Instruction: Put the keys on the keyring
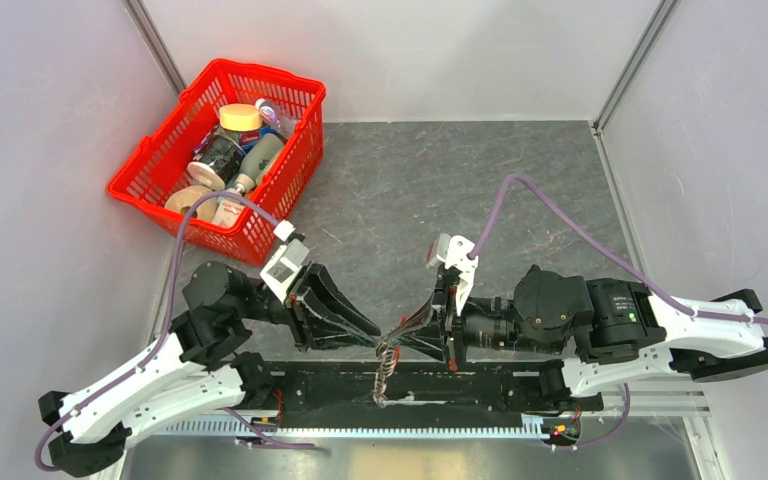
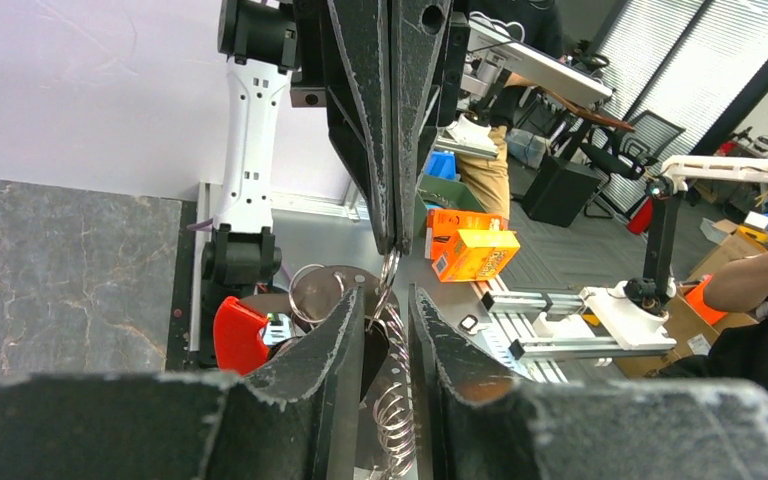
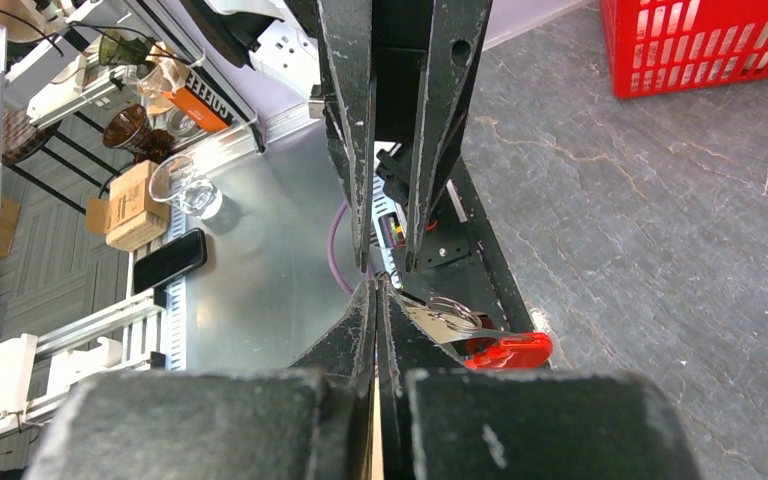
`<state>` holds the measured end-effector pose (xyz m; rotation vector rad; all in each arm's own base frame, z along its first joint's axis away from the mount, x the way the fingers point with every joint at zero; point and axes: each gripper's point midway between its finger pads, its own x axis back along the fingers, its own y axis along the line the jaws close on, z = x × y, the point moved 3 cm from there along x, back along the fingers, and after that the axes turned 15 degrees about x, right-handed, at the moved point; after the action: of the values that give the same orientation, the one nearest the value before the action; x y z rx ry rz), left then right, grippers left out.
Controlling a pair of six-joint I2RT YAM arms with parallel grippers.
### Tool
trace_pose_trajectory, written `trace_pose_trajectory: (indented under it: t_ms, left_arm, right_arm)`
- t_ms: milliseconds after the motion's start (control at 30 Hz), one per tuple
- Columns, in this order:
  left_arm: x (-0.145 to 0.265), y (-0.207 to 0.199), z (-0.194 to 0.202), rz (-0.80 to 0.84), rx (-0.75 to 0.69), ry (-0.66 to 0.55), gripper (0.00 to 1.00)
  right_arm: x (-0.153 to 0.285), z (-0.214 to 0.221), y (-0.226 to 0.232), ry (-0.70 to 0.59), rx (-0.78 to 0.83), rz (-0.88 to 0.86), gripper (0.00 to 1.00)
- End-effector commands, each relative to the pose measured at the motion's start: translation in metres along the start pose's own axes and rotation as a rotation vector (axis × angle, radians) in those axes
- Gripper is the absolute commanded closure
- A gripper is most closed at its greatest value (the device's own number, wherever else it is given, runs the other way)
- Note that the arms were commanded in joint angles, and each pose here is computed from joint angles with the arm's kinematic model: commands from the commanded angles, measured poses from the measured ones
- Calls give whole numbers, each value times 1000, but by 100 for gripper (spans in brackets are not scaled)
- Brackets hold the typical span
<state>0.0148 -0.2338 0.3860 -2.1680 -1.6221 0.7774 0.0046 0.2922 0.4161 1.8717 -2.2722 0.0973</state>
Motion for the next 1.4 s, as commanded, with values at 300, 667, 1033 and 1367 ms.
trace_pose_trajectory:
  t_ms: [300, 667, 1033, 1367]
  left_arm:
    - [0, -7, 0, 48, -7, 6, 78]
    - [-1, -9, 1, 69, -6, 17, 94]
    - [2, -14, 1, 76, -17, 7, 98]
    - [6, -18, 1, 77, -27, -13, 98]
  right_arm:
    - [4, -29, -1, -119, -11, 6, 100]
    - [6, -35, -3, -153, -22, 18, 100]
    - [3, -41, -2, -204, -23, 10, 100]
    - [-3, -29, -1, -290, -29, -5, 100]
